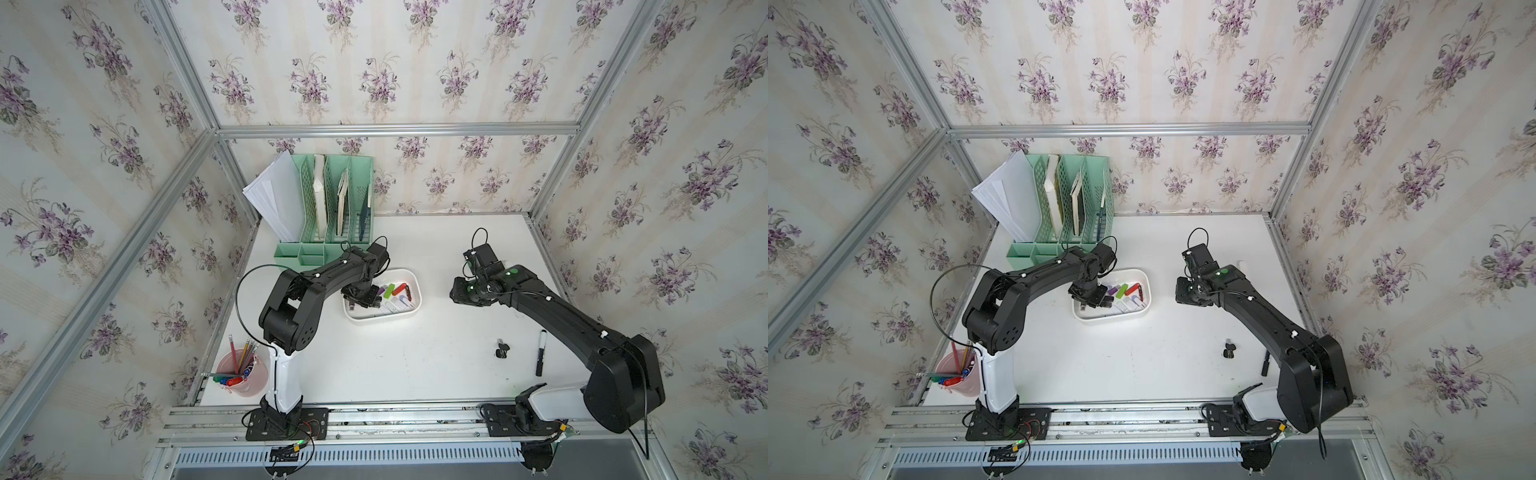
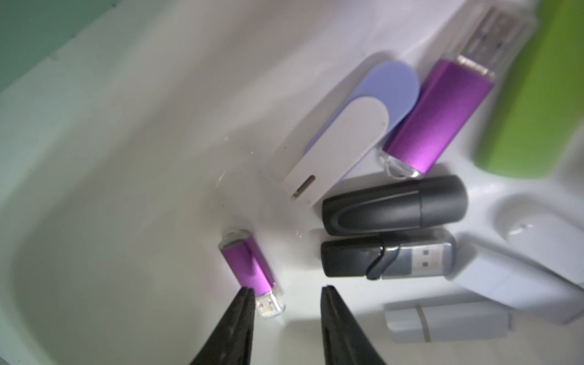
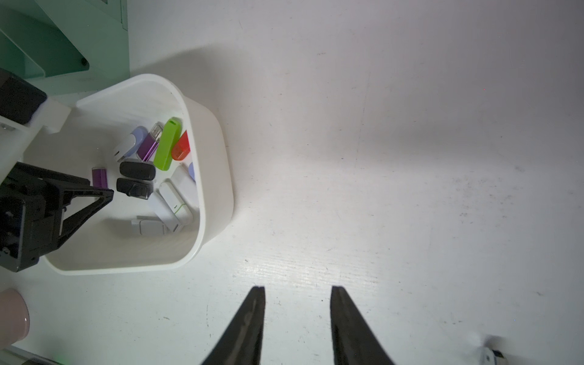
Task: Put the usb flash drive into the storage box
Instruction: Reset both arms
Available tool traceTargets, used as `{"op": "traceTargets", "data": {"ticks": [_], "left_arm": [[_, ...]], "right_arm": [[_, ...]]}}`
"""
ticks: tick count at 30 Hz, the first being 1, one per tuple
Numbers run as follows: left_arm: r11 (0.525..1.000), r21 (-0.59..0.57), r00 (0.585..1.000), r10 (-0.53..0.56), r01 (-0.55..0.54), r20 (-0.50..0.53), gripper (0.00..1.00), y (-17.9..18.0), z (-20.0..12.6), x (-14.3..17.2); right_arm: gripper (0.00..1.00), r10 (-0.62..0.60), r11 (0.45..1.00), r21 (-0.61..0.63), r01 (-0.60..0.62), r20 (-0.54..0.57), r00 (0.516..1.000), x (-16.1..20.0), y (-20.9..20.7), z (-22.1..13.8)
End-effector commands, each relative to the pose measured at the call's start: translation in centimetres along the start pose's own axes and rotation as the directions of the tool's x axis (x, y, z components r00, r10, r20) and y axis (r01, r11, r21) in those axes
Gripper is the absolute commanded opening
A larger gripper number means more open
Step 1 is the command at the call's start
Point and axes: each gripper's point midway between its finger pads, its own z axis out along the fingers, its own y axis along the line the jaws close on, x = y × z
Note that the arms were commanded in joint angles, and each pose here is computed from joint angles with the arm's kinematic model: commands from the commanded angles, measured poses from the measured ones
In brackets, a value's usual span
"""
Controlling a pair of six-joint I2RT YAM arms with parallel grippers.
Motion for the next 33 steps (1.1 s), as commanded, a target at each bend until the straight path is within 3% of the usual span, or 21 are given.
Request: {"op": "traceTargets", "data": {"ticks": [1, 3, 5, 9, 11, 16, 19, 21, 23, 25, 27, 29, 32, 33], "left_arm": [[1.000, -0.014, 1.000, 0.010, -0.010, 0.008, 0.43, 0.3, 0.0, -0.4], [1.000, 0.000, 0.999, 0.003, -0.003, 0.039, 0.45, 0.1, -1.0, -0.6], [1.000, 0.026, 0.996, -0.004, 0.001, 0.095, 0.54, -0.2, -3.1, -0.9], [0.990, 0.132, 0.966, -0.086, 0.055, 0.242, 0.84, 0.1, -9.3, -1.1], [0.981, 0.177, 0.939, -0.136, 0.083, 0.315, 0.99, 1.1, -12.2, -0.7], [0.960, 0.197, 0.864, -0.267, 0.199, 0.427, 0.99, 6.2, -14.9, 1.4], [0.913, 0.181, 0.747, -0.403, 0.365, 0.529, 0.99, 12.2, -14.8, 3.3], [0.881, 0.149, 0.664, -0.441, 0.449, 0.604, 0.99, 15.5, -14.2, 4.6], [0.857, 0.093, 0.608, -0.431, 0.506, 0.666, 0.99, 17.8, -13.0, 5.8], [0.837, 0.059, 0.572, -0.422, 0.544, 0.703, 0.99, 19.1, -12.0, 6.4], [0.798, 0.025, 0.549, -0.436, 0.602, 0.713, 0.99, 20.4, -11.0, 7.1], [0.764, 0.038, 0.525, -0.478, 0.644, 0.704, 0.99, 21.3, -10.4, 7.1], [0.747, -0.002, 0.487, -0.431, 0.664, 0.760, 0.99, 22.4, -9.8, 6.7], [0.727, -0.016, 0.456, -0.413, 0.687, 0.788, 0.99, 23.0, -9.9, 6.9]], "right_arm": [[0.40, -0.007, 1.000, 0.017, 0.007, 0.003, 1.000, 0.1, -0.4, -0.4], [0.40, -0.005, 1.000, 0.021, 0.005, 0.010, 1.000, 0.1, -0.5, -0.7], [0.40, -0.008, 1.000, 0.019, 0.008, 0.028, 1.000, 0.0, -0.5, -1.1], [0.48, -0.035, 0.999, 0.016, 0.033, 0.126, 0.991, -1.1, -0.7, -2.2], [0.57, -0.057, 0.998, 0.009, 0.056, 0.194, 0.979, -2.1, -0.7, -2.9], [0.85, -0.077, 0.989, 0.144, 0.027, 0.353, 0.932, -4.9, -4.2, -4.0], [0.99, -0.109, 0.944, 0.325, -0.050, 0.454, 0.884, -6.3, -8.5, -4.7], [1.00, -0.152, 0.909, 0.407, -0.085, 0.515, 0.844, -6.5, -10.8, -4.7], [1.00, -0.211, 0.896, 0.432, -0.103, 0.618, 0.757, -7.2, -12.1, -4.8], [1.00, -0.227, 0.902, 0.414, -0.125, 0.700, 0.677, -7.0, -13.1, -4.2], [1.00, -0.205, 0.910, 0.382, -0.159, 0.750, 0.629, -6.7, -14.0, -3.3], [1.00, -0.150, 0.900, 0.369, -0.233, 0.764, 0.628, -6.6, -15.6, -1.7], [1.00, -0.172, 0.887, 0.389, -0.249, 0.778, 0.604, -7.2, -15.9, -0.8], [1.00, -0.176, 0.903, 0.360, -0.235, 0.809, 0.561, -8.0, -15.3, -1.4]]}}
